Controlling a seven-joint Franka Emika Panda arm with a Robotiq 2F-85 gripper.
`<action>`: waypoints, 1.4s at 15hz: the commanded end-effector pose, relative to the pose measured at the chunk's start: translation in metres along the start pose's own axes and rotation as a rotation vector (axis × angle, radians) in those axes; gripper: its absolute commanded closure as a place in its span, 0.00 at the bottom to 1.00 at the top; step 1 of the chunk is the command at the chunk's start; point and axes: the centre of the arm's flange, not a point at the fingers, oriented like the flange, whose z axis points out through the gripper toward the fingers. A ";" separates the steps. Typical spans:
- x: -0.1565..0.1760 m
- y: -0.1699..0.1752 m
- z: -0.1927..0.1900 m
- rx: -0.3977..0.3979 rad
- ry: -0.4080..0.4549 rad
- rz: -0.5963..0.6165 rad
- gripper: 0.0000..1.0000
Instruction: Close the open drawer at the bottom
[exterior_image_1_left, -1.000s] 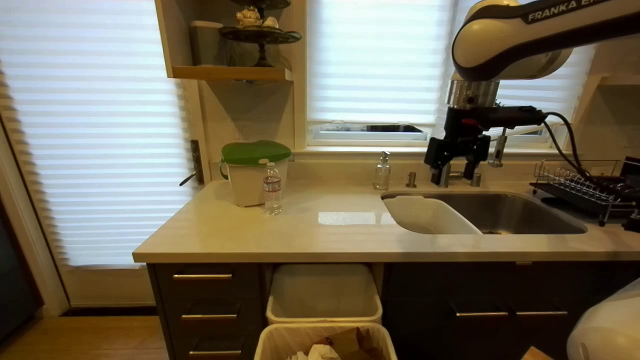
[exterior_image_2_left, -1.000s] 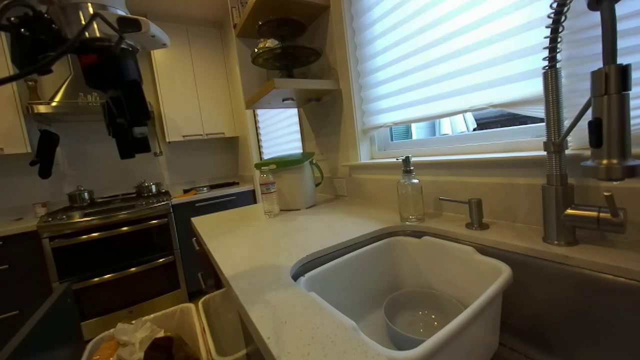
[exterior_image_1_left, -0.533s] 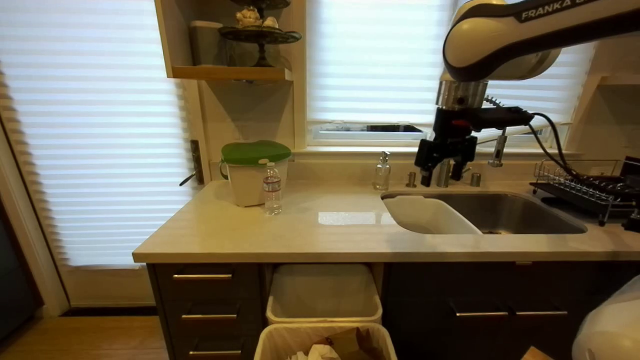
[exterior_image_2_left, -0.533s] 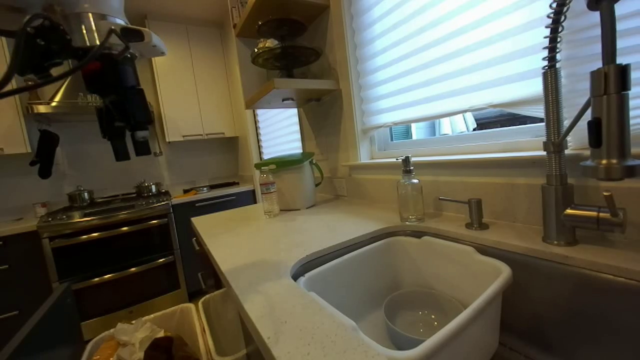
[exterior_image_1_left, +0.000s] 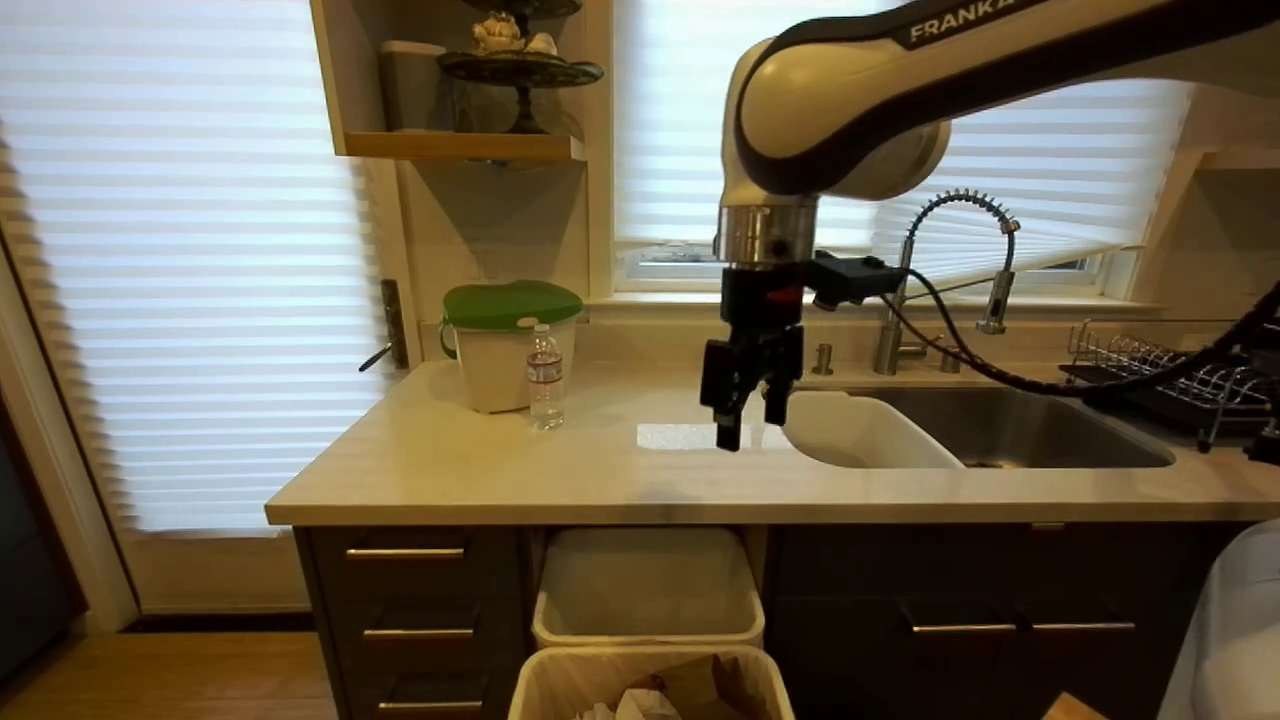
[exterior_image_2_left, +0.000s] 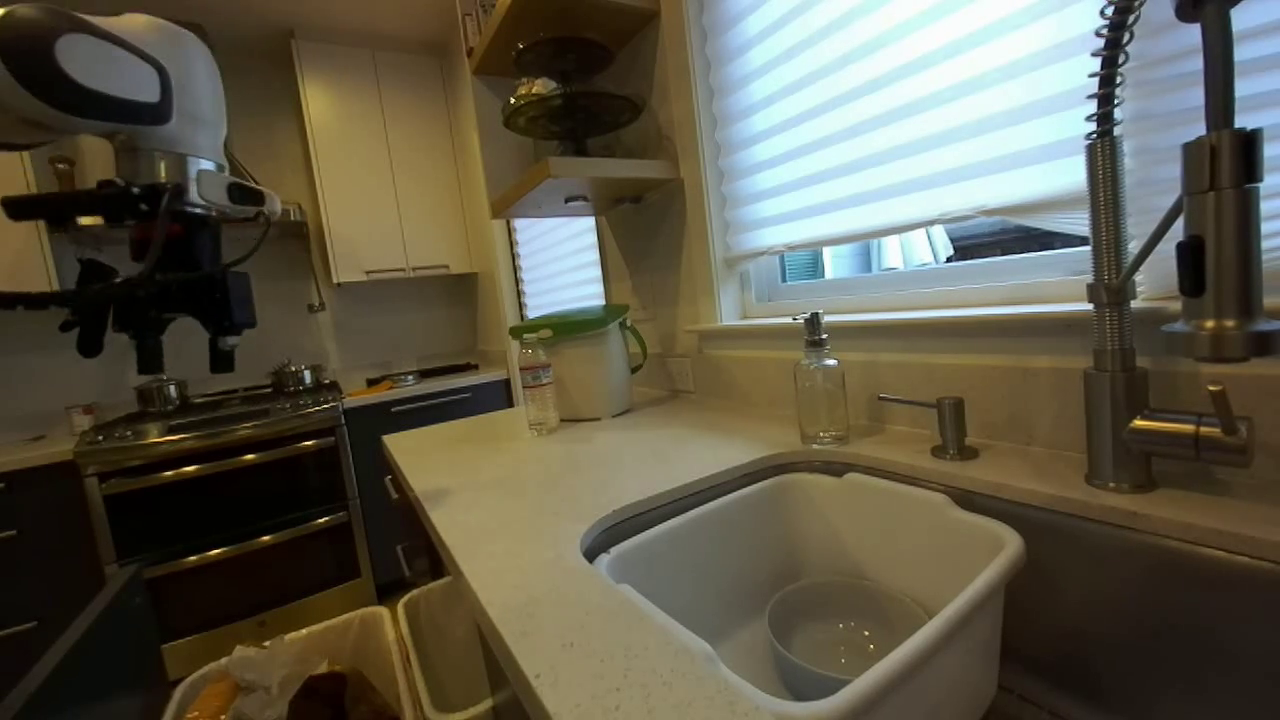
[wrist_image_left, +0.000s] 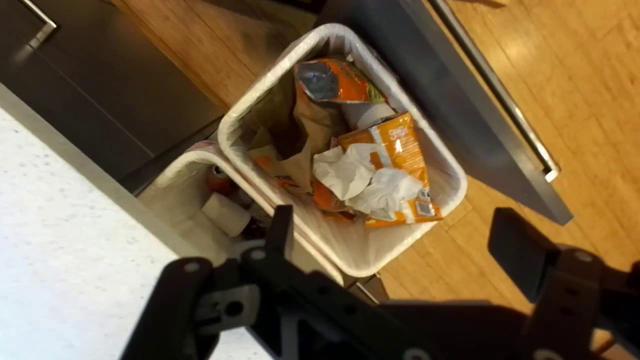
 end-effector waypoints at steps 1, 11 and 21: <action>0.026 -0.062 0.013 -0.041 -0.110 -0.165 0.00; 0.027 -0.131 0.030 -0.081 -0.138 -0.358 0.00; 0.044 -0.181 0.119 0.023 -0.204 -0.555 0.42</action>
